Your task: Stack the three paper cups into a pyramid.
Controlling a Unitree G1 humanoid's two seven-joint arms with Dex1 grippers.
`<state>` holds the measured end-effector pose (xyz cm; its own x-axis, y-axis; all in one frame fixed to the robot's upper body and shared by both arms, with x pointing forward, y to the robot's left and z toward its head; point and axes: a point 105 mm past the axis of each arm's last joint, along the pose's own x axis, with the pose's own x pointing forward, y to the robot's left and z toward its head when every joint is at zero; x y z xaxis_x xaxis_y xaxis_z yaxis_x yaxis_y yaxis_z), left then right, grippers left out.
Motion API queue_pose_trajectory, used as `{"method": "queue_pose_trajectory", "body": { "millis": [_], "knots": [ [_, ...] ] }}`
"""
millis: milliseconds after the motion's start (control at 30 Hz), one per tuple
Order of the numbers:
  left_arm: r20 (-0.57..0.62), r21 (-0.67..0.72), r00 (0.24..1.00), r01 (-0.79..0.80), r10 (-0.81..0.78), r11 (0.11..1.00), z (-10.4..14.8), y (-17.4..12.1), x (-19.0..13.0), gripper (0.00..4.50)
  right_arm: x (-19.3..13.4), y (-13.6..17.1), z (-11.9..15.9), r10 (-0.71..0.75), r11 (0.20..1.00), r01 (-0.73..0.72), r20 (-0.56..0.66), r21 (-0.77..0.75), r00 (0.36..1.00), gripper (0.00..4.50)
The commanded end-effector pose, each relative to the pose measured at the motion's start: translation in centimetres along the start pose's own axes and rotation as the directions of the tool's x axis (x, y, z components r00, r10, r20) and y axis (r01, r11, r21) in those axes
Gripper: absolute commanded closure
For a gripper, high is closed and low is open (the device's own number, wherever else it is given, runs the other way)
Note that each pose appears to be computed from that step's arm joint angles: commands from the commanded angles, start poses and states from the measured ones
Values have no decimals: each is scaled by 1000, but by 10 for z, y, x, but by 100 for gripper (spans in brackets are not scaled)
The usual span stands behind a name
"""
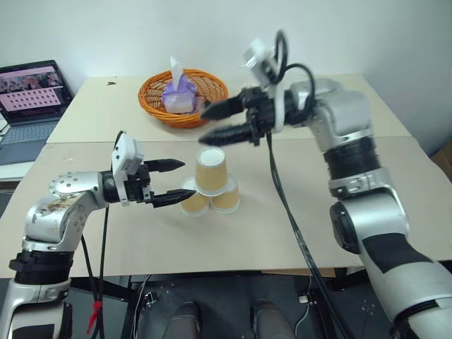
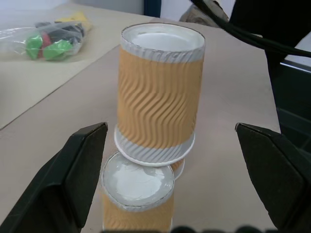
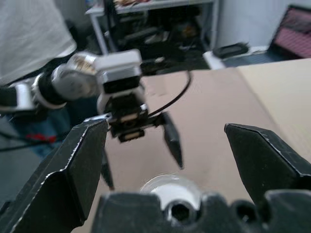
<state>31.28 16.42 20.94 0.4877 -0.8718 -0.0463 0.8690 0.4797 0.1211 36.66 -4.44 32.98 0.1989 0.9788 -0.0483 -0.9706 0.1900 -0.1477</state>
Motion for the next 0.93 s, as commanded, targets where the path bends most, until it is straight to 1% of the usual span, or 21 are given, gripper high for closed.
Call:
{"method": "queue_pose_trajectory", "body": {
  "millis": [33, 67, 100, 133, 167, 200, 233, 267, 333, 367, 400, 467, 600, 633, 700, 733, 800, 867, 933],
  "knots": [
    [100, -22, 971, -218, 219, 976, 16, 19, -23, 0, -75, -52, -4, -464, 886, 463, 56, 24, 884, 2],
    [122, -42, 953, -275, 279, 960, 17, 23, -29, 0, -103, -64, -16, -587, 809, 583, 45, 73, 808, 2],
    [138, -65, 934, -323, 329, 944, 17, 25, -35, 0, -125, -71, -26, -672, 738, 664, 36, 119, 740, 2],
    [146, -81, 921, -354, 362, 932, 17, 26, -39, 0, -140, -74, -33, -721, 689, 710, 31, 147, 692, 2],
    [155, -118, 881, -432, 446, 894, 12, 30, -49, 0, -171, -78, -54, -820, 562, 810, -10, 167, 572, 2],
    [153, -148, 836, -508, 527, 849, 7, 34, -59, 0, -199, -78, -76, -893, 435, 890, -62, 137, 446, 2],
    [147, -168, 785, -579, 601, 798, 1, 40, -70, 0, -222, -75, -95, -939, 316, 946, -116, 76, 323, 2],
    [140, -180, 749, -623, 647, 761, -3, 42, -77, 0, -236, -72, -107, -959, 243, 970, -143, 28, 245, 2],
    [111, -192, 621, -753, 776, 630, -19, 58, -96, 0, -261, -59, -145, -970, 100, 988, -232, -119, 71, 2],
    [106, -193, 570, -792, 815, 579, -24, 63, -103, 0, -268, -52, -159, -968, 51, 991, -250, -127, 18, 2],
    [98, -181, 513, -833, 853, 522, -29, 69, -109, 0, -270, -48, -168, -967, 15, 994, -253, -108, -13, 2],
    [110, -172, 406, -891, 907, 419, -33, 81, -121, 0, -262, -45, -178, -970, 4, 996, -244, -88, -18, 2],
    [126, -187, 221, -952, 967, 241, -43, 99, -138, 0, -239, -47, -189, -981, 54, 988, -190, -147, 25, 2],
    [126, -185, 188, -960, 974, 210, -46, 101, -140, 0, -236, -48, -191, -984, 61, 986, -175, -158, 33, 2],
    [116, -155, 110, -980, 987, 128, -56, 105, -145, 0, -230, -49, -192, -991, 52, 993, -132, -106, 38, 2],
    [108, -162, 74, -983, 991, 91, -62, 107, -147, 0, -229, -49, -193, -992, 48, 994, -120, -98, 36, 2],
    [98, -143, 21, -989, 995, 34, -71, 108, -149, 0, -223, -49, -194, -995, 50, 994, -91, -98, 41, 2],
    [103, -141, -10, -990, 995, 4, -77, 108, -149, 0, -219, -50, -195, -996, 43, 996, -75, -83, 37, 2],
    [106, -153, -38, -988, 994, -22, -80, 110, -152, 0, -212, -50, -197, -996, 54, 995, -81, -81, 47, 2]
  ]
}}
